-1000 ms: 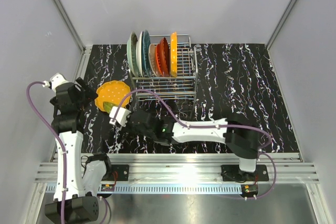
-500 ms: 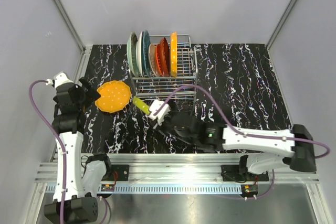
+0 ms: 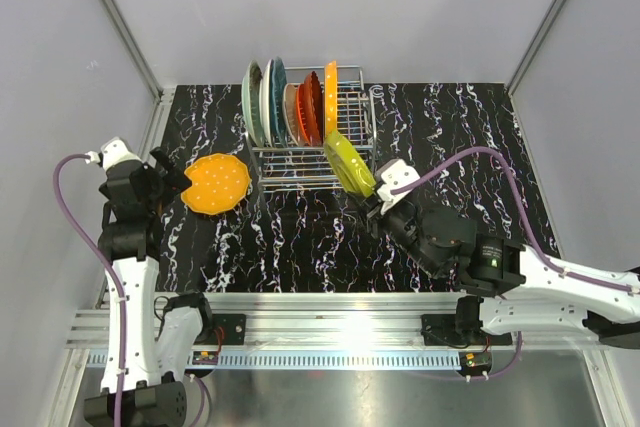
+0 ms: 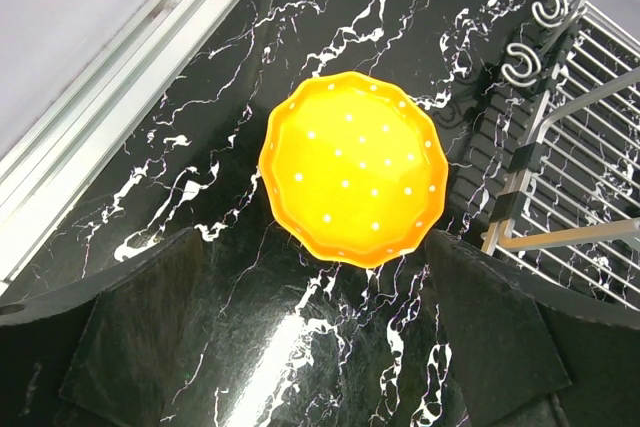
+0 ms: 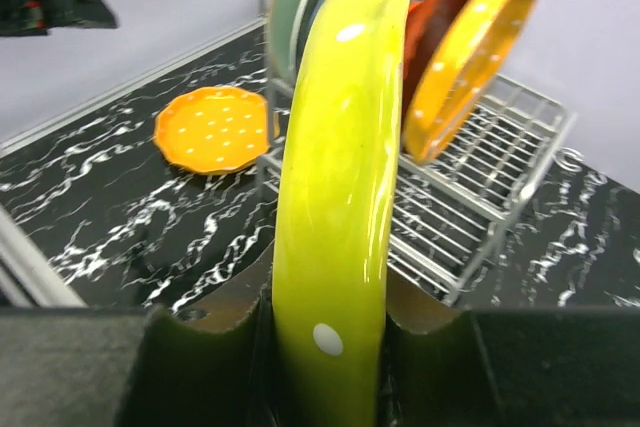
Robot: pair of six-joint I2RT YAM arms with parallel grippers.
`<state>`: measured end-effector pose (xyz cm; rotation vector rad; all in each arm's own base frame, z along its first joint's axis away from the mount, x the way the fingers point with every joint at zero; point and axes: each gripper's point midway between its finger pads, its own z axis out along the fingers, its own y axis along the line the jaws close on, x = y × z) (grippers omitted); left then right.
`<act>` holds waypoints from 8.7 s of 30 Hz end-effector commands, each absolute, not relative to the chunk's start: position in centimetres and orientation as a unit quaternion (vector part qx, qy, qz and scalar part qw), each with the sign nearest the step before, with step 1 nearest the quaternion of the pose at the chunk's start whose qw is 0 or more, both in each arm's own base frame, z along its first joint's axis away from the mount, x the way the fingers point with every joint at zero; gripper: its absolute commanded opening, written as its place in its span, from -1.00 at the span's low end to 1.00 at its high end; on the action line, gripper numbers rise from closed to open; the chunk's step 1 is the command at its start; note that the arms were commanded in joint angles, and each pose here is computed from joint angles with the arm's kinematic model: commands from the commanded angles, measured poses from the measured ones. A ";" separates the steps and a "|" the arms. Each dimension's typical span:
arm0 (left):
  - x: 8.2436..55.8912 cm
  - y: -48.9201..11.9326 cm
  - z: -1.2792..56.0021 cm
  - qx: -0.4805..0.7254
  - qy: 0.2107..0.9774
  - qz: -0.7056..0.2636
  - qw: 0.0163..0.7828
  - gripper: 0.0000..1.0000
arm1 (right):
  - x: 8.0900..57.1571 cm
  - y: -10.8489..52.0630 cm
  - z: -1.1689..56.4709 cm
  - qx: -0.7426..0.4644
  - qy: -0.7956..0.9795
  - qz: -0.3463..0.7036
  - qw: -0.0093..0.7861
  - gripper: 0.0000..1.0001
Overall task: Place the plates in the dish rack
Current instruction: Insert the plate into the dish rack, then grab a plate with the left arm, then pass the plate from the left arm to the right
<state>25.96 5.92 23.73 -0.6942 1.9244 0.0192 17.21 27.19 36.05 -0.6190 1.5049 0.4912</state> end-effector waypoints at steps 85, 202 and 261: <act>27.1 4.5 24.4 -0.256 0.808 -0.003 0.531 0.98 | 39.5 27.3 40.9 0.004 0.713 0.230 0.662 -0.58; 32.3 6.7 2.3 -0.381 0.915 -0.015 0.133 -0.77 | 21.2 17.7 31.4 -0.101 0.688 0.312 0.647 0.19; 28.5 7.0 13.4 -0.356 0.880 -0.003 0.314 -1.00 | 23.2 57.7 15.3 -0.528 0.552 0.145 0.629 0.66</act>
